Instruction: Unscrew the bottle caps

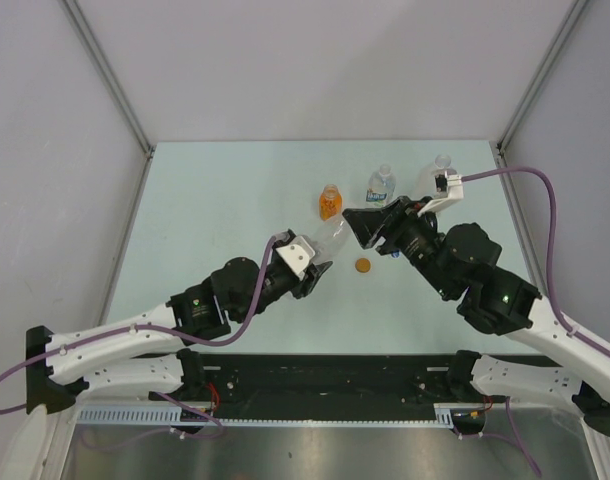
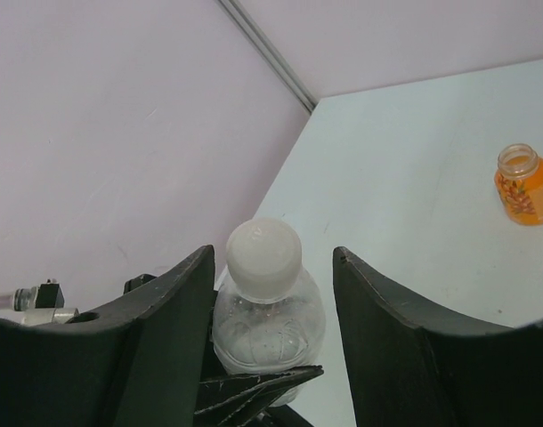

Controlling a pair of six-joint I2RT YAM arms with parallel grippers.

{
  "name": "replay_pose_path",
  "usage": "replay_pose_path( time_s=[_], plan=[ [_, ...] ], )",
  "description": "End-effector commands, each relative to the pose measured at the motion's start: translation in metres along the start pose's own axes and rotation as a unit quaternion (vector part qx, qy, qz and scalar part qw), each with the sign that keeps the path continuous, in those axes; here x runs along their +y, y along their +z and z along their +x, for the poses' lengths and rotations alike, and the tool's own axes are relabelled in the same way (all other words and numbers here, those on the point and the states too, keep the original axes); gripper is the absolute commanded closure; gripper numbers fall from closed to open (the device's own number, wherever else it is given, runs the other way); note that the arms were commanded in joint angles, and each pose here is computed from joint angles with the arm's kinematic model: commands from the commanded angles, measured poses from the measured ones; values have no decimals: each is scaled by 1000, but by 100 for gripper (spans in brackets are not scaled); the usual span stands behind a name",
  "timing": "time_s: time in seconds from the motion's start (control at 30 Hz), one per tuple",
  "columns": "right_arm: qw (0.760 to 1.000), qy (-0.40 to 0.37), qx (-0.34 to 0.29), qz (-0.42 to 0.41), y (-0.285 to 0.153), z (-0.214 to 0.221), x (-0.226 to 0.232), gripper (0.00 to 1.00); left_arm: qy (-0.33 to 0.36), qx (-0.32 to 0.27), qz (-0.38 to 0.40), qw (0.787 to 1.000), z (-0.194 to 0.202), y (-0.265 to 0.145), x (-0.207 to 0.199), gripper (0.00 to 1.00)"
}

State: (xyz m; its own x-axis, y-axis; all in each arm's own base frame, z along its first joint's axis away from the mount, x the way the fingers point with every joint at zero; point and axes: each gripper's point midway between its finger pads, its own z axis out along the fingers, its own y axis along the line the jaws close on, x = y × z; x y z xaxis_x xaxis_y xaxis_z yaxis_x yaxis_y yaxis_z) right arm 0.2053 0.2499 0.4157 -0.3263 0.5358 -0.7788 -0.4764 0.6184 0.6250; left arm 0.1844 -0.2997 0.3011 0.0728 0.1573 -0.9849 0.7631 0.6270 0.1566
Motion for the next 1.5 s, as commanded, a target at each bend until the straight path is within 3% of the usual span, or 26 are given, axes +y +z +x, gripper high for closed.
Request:
replay_pose_path(
  time_s=[0.0,0.17,0.27,0.37,0.4,0.47,0.67,0.87,1.0,1.17,1.47],
  plan=[
    [999,10,-32,-26,0,-23,18,43,1,-19,-6,1000,-10,0,2,100],
    [999,10,-25,-25,4,-19,17,49,-1,-22,-1,1000,-11,0,0,100],
    [999,11,-22,-29,5,-17,18,58,-1,-22,4,1000,-10,0,-2,100],
    [999,8,-22,-32,5,-19,18,75,-2,-24,9,1000,-11,-1,-4,100],
    [999,5,-20,-32,5,-17,18,87,-3,-24,11,1000,-11,-1,-5,100],
    [999,-5,-18,-35,5,-17,18,100,-5,-29,29,999,-13,-3,-10,100],
    [989,-82,4,-124,-7,-11,43,100,-8,-48,183,982,-26,-22,-60,100],
    [944,-150,64,-288,-39,9,78,100,-57,-57,372,925,-58,-58,-107,100],
    [897,-167,110,-394,-71,27,98,100,-80,-78,460,881,-87,-86,-113,100],
    [845,-174,151,-483,-103,40,111,100,-81,-90,516,848,-109,-107,-117,100],
    [764,-187,209,-581,-141,61,113,100,-94,-84,594,795,-114,-121,-126,100]
  ],
)
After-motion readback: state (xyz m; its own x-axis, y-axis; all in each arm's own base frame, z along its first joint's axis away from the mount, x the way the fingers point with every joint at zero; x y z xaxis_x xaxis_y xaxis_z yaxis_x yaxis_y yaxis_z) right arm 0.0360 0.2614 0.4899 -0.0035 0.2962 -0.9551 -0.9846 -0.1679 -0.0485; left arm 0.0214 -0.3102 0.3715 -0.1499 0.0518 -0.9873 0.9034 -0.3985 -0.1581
